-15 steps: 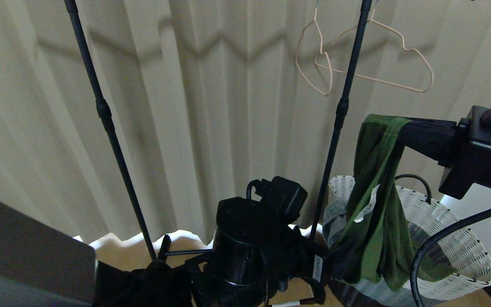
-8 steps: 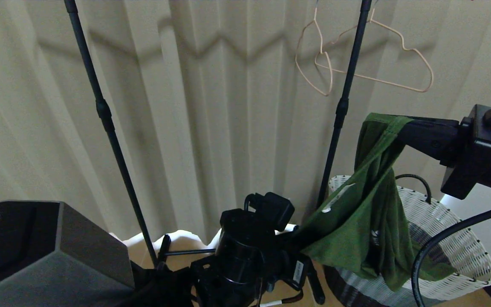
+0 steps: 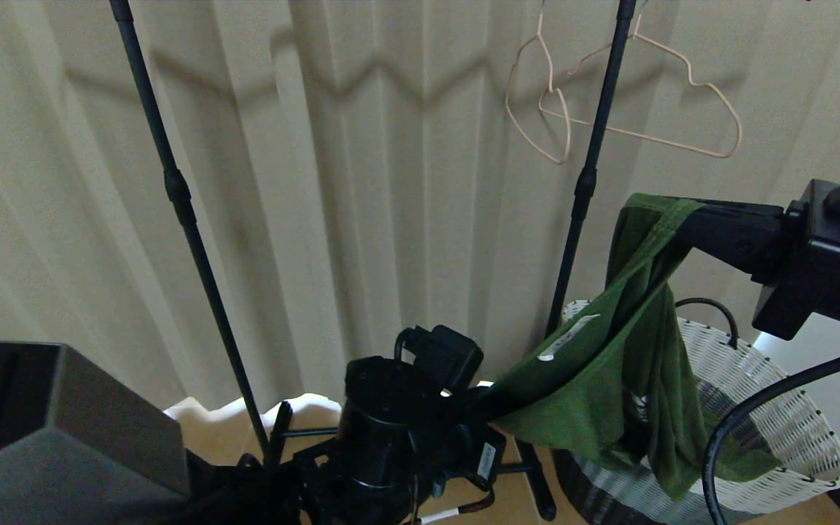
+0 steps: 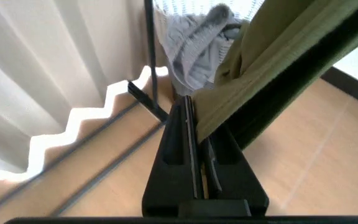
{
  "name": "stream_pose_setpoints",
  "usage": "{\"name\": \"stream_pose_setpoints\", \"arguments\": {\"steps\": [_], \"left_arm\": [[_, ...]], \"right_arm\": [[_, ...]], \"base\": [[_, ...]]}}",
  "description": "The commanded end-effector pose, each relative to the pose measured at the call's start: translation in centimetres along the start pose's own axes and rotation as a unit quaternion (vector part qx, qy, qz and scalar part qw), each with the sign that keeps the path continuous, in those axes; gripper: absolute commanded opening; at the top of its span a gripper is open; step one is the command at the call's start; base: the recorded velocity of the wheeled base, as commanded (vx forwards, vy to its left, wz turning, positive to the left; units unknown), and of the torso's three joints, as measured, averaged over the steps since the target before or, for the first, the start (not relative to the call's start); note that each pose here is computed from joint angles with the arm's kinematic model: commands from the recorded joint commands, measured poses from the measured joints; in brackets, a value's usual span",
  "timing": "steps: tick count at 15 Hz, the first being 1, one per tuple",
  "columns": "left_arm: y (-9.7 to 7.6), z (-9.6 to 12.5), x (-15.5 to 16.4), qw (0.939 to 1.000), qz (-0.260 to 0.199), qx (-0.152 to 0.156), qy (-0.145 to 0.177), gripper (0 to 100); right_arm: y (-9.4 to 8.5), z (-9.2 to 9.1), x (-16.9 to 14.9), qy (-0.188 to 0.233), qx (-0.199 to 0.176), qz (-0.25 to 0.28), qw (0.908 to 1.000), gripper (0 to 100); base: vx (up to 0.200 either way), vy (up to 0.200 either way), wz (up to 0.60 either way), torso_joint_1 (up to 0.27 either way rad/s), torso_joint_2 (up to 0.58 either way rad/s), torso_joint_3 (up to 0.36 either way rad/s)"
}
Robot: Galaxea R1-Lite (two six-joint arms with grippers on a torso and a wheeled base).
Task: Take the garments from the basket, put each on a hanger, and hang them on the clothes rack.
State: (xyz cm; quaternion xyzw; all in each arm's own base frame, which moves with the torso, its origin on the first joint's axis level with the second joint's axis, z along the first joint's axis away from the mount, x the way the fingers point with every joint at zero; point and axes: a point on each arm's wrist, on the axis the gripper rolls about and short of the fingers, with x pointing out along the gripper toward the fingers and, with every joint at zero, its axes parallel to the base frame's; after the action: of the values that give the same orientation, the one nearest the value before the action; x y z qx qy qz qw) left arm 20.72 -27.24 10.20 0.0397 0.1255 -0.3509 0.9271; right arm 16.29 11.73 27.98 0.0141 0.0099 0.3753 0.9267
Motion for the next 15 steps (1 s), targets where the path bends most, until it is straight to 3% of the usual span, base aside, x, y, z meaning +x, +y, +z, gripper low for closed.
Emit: {"name": "stream_pose_setpoints", "arguments": {"steps": [1, 3, 6, 8, 9, 11, 13, 15], "left_arm": [[3.1, 4.7, -3.7, 0.9975, 0.032, 0.014, -0.062, 0], [5.3, 9.1, -7.2, 0.9951, 0.062, 0.012, -0.076, 0], [7.1, 14.1, -12.0, 0.9933, 0.051, 0.009, -0.103, 0], [7.8, 16.7, -13.5, 0.9895, 0.061, 0.008, -0.131, 0], [8.0, 17.5, -13.7, 0.9874, 0.066, 0.012, -0.143, 0], [8.2, 18.0, -13.9, 0.9845, 0.077, 0.048, -0.150, 0], [9.0, 18.3, -13.9, 0.9811, 0.098, 0.085, -0.144, 0], [10.0, 18.9, -14.1, 0.9812, 0.116, 0.096, -0.121, 0]], "right_arm": [[0.0, 0.1, 0.1, -0.001, 0.000, 0.000, 1.0000, 0], [0.0, 0.4, 0.2, -0.008, -0.001, 0.000, 1.0000, 0], [0.0, 1.2, 0.2, -0.022, -0.003, 0.000, 0.9998, 0], [0.0, 1.8, 0.1, -0.032, -0.005, 0.000, 0.9995, 0], [-0.1, 2.0, 0.1, -0.035, -0.005, -0.003, 0.9994, 0], [-0.7, 2.0, 0.1, -0.035, -0.007, -0.019, 0.9992, 0], [-1.5, 1.8, 1.1, -0.025, -0.005, -0.031, 0.9992, 0], [-2.1, 1.8, 2.6, -0.019, -0.004, -0.036, 0.9992, 0]], "base": [[0.000, 0.000, 0.00, 0.000, 0.00, 0.000], [0.000, 0.000, 0.00, 0.000, 0.00, 0.000], [0.000, 0.000, 0.00, 0.000, 0.00, 0.000], [0.000, 0.000, 0.00, 0.000, 0.00, 0.000], [0.000, 0.000, 0.00, 0.000, 0.00, 0.000], [0.000, 0.000, 0.00, 0.000, 0.00, 0.000], [0.000, 0.000, 0.00, 0.000, 0.00, 0.000], [0.000, 0.000, 0.00, 0.000, 0.00, 0.000]]}}
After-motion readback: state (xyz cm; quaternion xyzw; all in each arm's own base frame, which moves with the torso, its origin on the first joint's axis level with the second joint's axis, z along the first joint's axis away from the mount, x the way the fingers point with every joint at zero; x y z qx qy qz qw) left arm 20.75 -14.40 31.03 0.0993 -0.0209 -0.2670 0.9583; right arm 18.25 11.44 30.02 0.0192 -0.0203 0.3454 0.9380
